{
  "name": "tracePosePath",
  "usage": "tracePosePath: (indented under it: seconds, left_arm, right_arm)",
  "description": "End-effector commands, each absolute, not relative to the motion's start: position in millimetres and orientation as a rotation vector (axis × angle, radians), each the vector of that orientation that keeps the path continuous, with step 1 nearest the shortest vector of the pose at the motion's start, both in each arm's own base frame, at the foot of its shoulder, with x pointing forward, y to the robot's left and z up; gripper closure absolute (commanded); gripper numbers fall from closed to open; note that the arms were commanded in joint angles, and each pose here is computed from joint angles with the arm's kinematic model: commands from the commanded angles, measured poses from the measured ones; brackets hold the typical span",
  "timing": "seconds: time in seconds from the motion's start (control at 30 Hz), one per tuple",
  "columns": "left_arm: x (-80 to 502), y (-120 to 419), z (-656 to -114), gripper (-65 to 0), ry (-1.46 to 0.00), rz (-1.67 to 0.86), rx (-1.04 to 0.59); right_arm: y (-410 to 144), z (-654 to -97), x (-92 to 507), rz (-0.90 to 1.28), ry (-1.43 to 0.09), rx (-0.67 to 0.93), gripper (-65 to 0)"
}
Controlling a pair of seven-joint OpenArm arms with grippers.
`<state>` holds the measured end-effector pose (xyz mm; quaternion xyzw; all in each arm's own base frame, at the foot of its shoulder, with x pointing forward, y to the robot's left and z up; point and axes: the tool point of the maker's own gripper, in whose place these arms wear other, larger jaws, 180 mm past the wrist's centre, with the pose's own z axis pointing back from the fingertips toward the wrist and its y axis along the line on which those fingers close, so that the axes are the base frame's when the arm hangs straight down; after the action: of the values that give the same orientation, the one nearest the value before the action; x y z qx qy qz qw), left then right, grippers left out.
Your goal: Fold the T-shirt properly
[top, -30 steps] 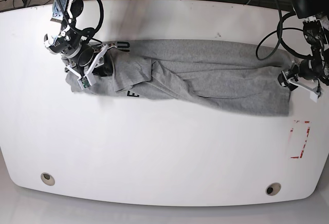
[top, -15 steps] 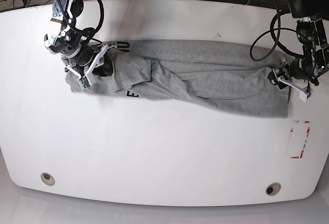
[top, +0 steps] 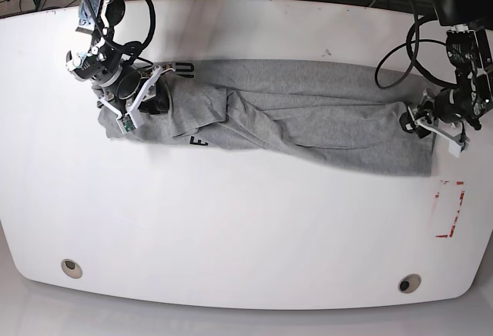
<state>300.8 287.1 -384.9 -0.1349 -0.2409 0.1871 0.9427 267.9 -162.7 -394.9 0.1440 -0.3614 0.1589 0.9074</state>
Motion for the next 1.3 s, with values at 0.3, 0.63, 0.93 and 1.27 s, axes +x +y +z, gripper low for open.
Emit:
tracePosePath:
  seconds: [0.3,0.63,0.93,1.27]
  left_arm:
    - [310,295,-370,-38.3,-0.532,0.368,-0.26]
    - [310,295,-371,-37.8,-0.533,0.369,-0.261]
    - [317,287,-373,-3.6,-0.546,0.384,-0.29]
    - [323,280,-365,-2.9,-0.572,0.345,-0.322]
  right_arm:
    - [-163,-383,277,0.331,-0.798,0.304,-12.2]
    - [-163,-383,277,0.331,-0.798,0.304,-12.2]
    - [-157,-383,277,0.322,-0.801,0.318,-12.2]
    - [-154,-383,277,0.317,-0.803,0.325,-12.2]
